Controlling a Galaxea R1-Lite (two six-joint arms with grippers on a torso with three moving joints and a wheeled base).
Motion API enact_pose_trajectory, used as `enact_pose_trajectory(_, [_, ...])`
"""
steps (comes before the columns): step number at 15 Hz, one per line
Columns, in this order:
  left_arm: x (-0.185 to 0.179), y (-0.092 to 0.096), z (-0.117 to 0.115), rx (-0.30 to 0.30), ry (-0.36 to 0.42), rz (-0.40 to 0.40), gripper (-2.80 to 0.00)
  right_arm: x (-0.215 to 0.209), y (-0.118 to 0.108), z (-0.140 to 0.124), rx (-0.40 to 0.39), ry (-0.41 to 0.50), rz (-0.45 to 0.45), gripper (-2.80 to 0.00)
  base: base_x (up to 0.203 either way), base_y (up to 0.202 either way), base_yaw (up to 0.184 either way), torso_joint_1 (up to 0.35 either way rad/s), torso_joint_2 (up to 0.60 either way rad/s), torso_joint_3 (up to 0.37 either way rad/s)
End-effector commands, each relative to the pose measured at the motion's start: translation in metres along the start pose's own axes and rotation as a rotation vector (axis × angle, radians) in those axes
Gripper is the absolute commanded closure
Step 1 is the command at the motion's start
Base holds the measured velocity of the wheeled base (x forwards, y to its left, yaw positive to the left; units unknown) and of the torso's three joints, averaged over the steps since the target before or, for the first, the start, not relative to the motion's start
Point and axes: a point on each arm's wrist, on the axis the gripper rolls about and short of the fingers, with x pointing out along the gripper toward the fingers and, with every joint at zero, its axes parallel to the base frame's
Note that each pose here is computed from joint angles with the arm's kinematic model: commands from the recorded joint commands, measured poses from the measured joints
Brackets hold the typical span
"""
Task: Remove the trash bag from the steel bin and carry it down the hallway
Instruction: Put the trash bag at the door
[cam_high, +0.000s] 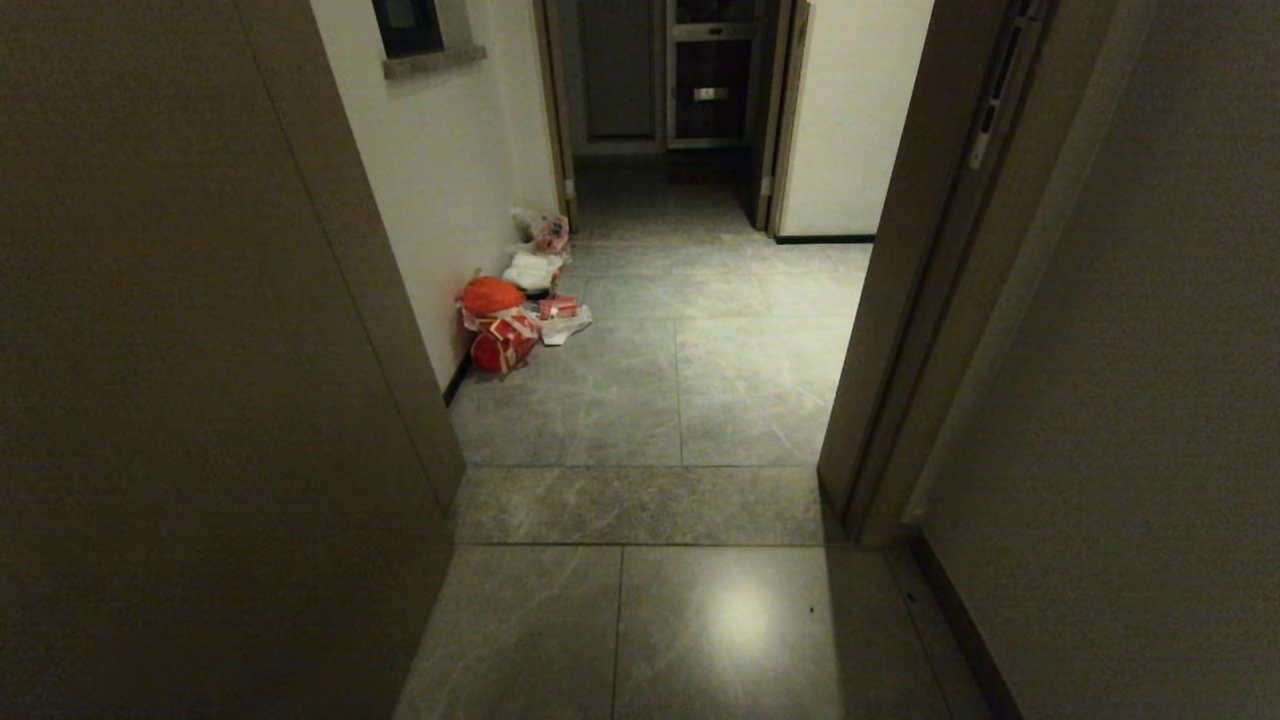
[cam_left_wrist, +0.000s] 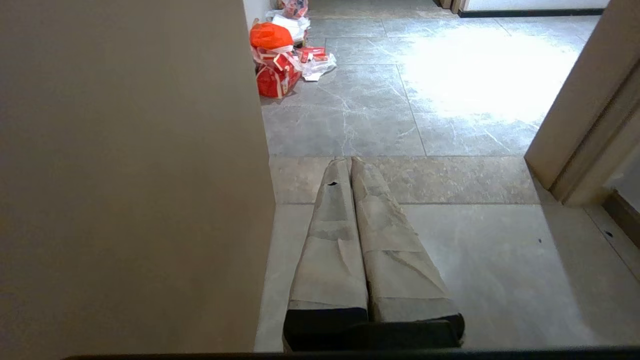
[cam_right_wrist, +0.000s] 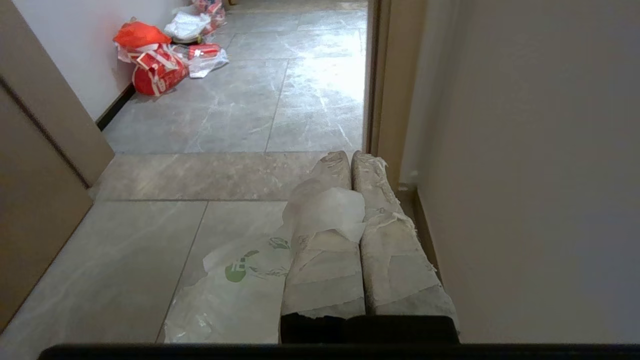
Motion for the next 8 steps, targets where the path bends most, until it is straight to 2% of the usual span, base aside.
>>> enact_pose_trajectory(1, [0.0001, 0.0, -0.0004, -0.001, 0.001, 0.001, 0.0, 0.0001, 0.0, -0.0009, 0.0, 0.001, 0.0, 0.0, 0.189, 0.0, 0.001, 0.005, 0.01, 0.0])
enact_pose_trajectory(8, [0.0001, 0.0, -0.0004, 0.001, 0.001, 0.001, 0.0, 0.0001, 0.0, -0.0009, 0.0, 0.001, 0.0, 0.0, 0.193, 0.0, 0.001, 0.005, 0.0, 0.002])
